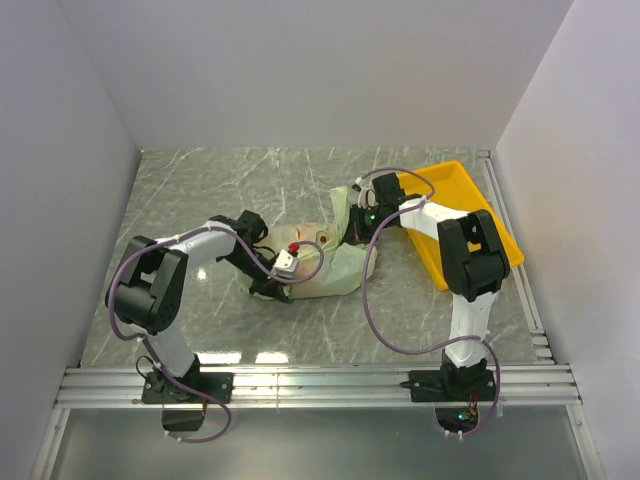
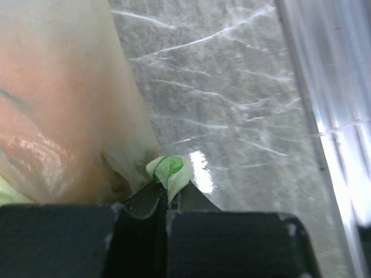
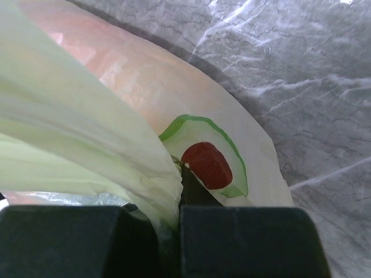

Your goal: Place the fake fruits into the plastic bag and tie a complex knot

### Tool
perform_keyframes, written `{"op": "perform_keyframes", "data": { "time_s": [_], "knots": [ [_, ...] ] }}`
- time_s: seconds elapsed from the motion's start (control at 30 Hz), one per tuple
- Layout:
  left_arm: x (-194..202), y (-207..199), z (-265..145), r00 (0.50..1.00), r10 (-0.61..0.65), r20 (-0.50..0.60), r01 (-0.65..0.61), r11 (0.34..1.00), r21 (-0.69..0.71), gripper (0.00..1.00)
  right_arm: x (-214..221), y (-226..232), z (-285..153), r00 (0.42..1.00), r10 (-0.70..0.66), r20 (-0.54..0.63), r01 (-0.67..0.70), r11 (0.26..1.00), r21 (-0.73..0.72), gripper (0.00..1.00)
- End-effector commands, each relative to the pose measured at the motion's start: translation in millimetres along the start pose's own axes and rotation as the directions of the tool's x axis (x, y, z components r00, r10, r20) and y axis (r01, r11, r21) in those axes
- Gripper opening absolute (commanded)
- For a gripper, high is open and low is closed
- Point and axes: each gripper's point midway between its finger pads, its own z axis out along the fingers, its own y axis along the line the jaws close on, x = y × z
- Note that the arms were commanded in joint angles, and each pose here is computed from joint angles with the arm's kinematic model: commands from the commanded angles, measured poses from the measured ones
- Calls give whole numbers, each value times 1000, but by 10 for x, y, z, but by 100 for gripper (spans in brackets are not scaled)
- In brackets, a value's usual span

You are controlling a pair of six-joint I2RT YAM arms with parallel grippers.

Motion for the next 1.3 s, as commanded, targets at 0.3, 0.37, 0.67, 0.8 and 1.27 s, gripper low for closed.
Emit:
{"op": "perform_keyframes", "data": {
  "time_s": [0.3,0.37,0.67,0.8,1.27],
  "knots": [
    [-1020,-90,-466,979,-88,182,81,996,47,0,-649,587,-1185,899,-281,337,296,955,6,59],
    [-1123,-56,-508,973,-104,205,96,994,47,0,-722,777,-1474,829,-347,437,373,927,28,66],
    [-1892,238,-1030,904,-137,405,154,988,-9,1,-606,1625,-1589,639,-498,586,646,761,-56,68],
    [-2066,519,-1269,856,-168,489,261,957,-128,1,-698,1768,-1360,637,-437,635,642,756,-124,68],
    [-2020,895,-1806,545,-327,772,737,626,-255,0,-389,2040,-586,697,-387,604,644,708,-290,70]
  ]
}}
